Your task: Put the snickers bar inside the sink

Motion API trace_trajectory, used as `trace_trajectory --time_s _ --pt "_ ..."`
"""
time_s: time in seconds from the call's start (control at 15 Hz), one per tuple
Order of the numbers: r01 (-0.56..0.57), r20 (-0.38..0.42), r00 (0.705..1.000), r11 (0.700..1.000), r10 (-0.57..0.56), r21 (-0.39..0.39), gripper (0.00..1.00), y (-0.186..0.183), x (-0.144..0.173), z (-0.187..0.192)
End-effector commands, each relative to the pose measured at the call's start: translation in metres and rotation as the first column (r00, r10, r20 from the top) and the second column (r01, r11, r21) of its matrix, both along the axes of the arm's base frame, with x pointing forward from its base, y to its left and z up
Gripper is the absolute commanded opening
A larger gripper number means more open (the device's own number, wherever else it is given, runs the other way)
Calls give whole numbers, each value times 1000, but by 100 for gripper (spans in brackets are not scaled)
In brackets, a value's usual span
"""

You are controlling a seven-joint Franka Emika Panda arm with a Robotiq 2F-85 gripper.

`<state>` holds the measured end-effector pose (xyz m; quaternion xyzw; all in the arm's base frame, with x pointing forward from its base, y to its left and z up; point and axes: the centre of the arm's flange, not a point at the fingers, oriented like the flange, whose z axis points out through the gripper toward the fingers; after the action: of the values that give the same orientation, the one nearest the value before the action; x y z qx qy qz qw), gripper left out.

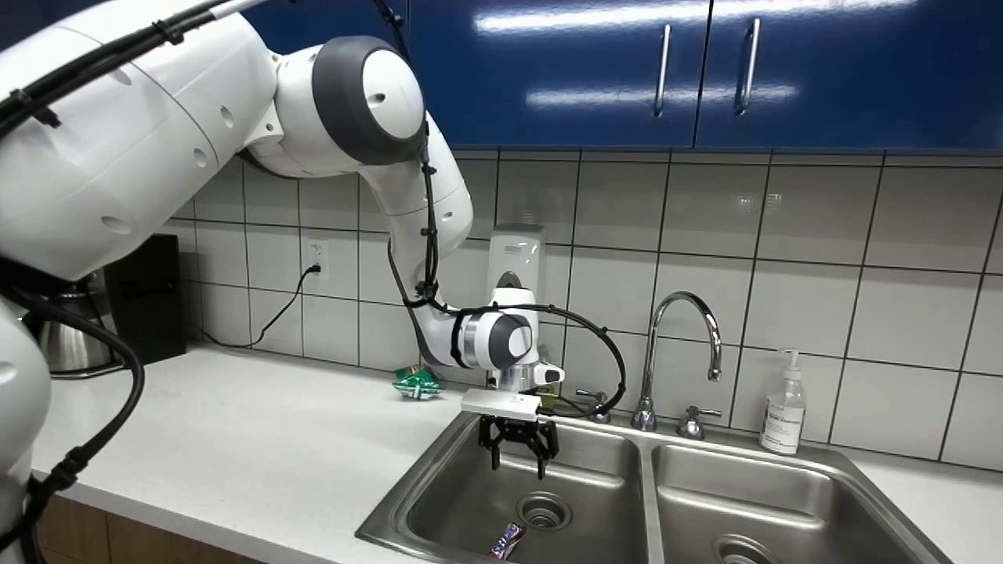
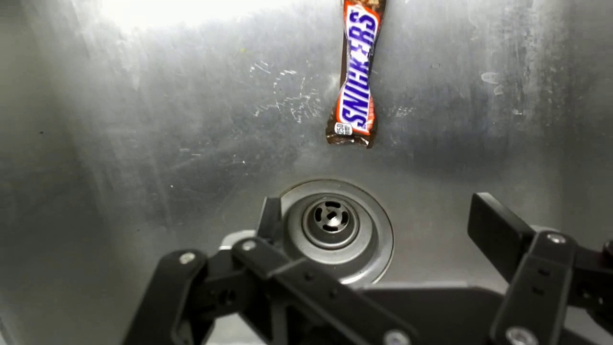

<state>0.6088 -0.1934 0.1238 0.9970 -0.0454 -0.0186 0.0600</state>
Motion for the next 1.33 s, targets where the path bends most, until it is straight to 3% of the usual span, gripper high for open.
trace_trajectory --time_s 0.0,0.6,1.27 --pt "-6 22 1000 1000 6 2 100 9 -20 35" --pt "-41 -15 999 999 41 36 100 45 -71 78" --pt "-143 -119 981 988 150 66 100 111 -165 115"
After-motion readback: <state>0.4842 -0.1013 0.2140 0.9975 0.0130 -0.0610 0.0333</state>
